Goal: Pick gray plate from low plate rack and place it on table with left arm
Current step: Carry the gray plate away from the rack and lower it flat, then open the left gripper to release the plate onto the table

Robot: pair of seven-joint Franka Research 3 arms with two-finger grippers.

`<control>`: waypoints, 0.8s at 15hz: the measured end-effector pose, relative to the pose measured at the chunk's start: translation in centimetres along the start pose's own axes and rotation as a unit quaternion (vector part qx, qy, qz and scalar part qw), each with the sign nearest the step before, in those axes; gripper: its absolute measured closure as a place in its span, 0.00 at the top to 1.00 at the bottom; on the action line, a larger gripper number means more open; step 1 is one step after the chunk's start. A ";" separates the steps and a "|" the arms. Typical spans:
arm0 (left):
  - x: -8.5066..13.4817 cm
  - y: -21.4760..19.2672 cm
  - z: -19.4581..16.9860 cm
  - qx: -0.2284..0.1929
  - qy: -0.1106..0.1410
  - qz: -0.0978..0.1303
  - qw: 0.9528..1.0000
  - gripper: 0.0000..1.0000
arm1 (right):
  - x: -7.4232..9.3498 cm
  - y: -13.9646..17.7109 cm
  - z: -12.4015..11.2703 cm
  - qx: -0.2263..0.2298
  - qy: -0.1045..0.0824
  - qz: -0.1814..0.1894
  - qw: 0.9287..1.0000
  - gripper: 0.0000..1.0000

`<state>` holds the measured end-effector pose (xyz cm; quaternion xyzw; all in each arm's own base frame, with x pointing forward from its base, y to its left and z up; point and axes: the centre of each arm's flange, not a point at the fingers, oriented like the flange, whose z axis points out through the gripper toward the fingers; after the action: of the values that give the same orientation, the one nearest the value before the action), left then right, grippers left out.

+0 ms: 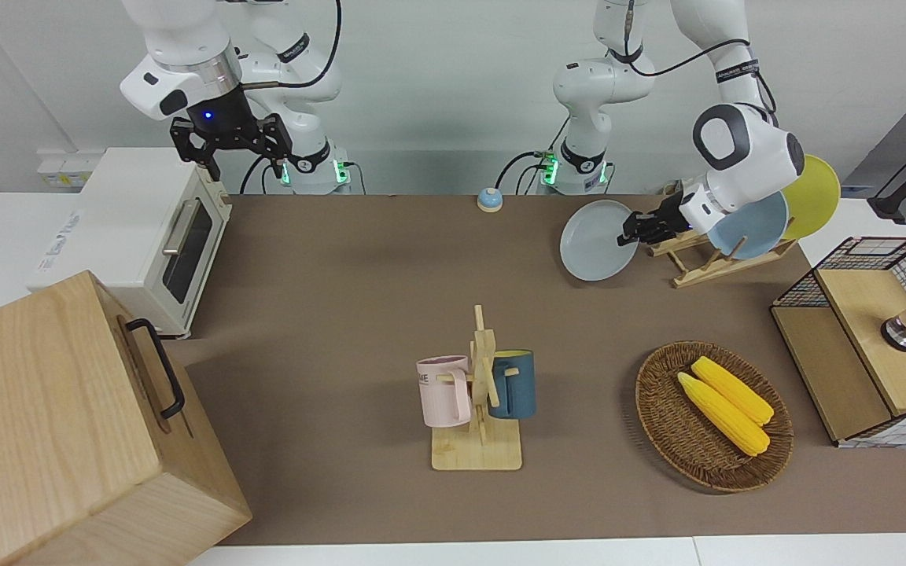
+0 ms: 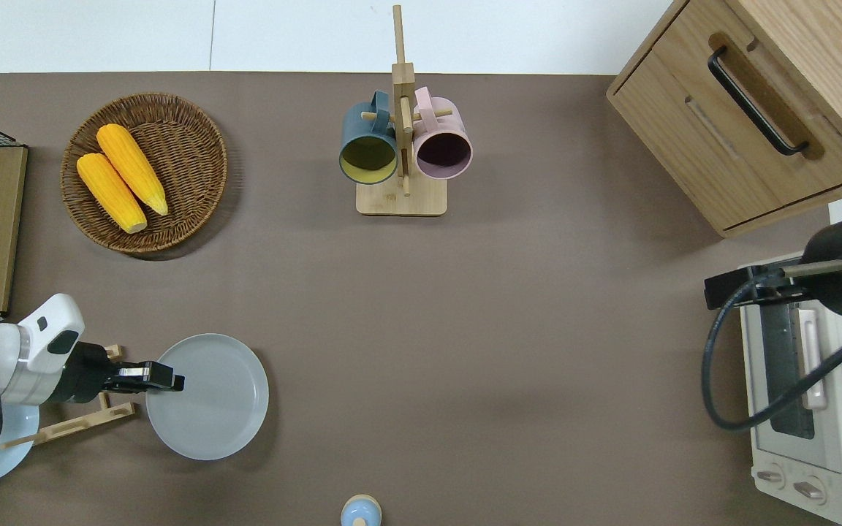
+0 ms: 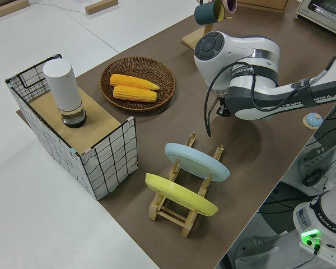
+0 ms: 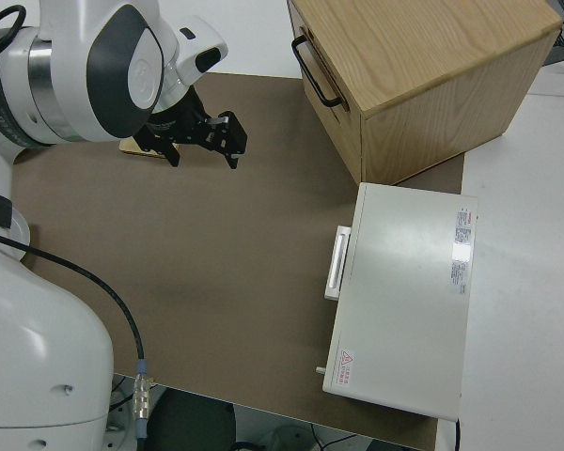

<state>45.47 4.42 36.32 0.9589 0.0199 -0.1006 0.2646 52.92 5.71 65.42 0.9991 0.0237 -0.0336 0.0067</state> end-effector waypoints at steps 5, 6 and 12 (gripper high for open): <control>0.2 -0.8 1.4 0.007 0.003 0.007 1.000 0.11 | 0.0 0.0 0.0 0.000 0.000 0.000 1.000 0.99; 0.2 -0.9 1.5 0.007 0.004 0.008 1.000 0.11 | 0.0 0.0 0.0 0.000 0.000 0.000 1.000 0.99; 0.2 -0.9 1.6 0.006 0.005 0.017 1.000 0.15 | 0.0 0.0 0.0 0.000 0.000 0.000 1.000 0.99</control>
<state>45.26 4.43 34.49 0.9611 0.0048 -0.0916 0.2606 52.92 5.71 65.42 0.9991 0.0237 -0.0336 0.0067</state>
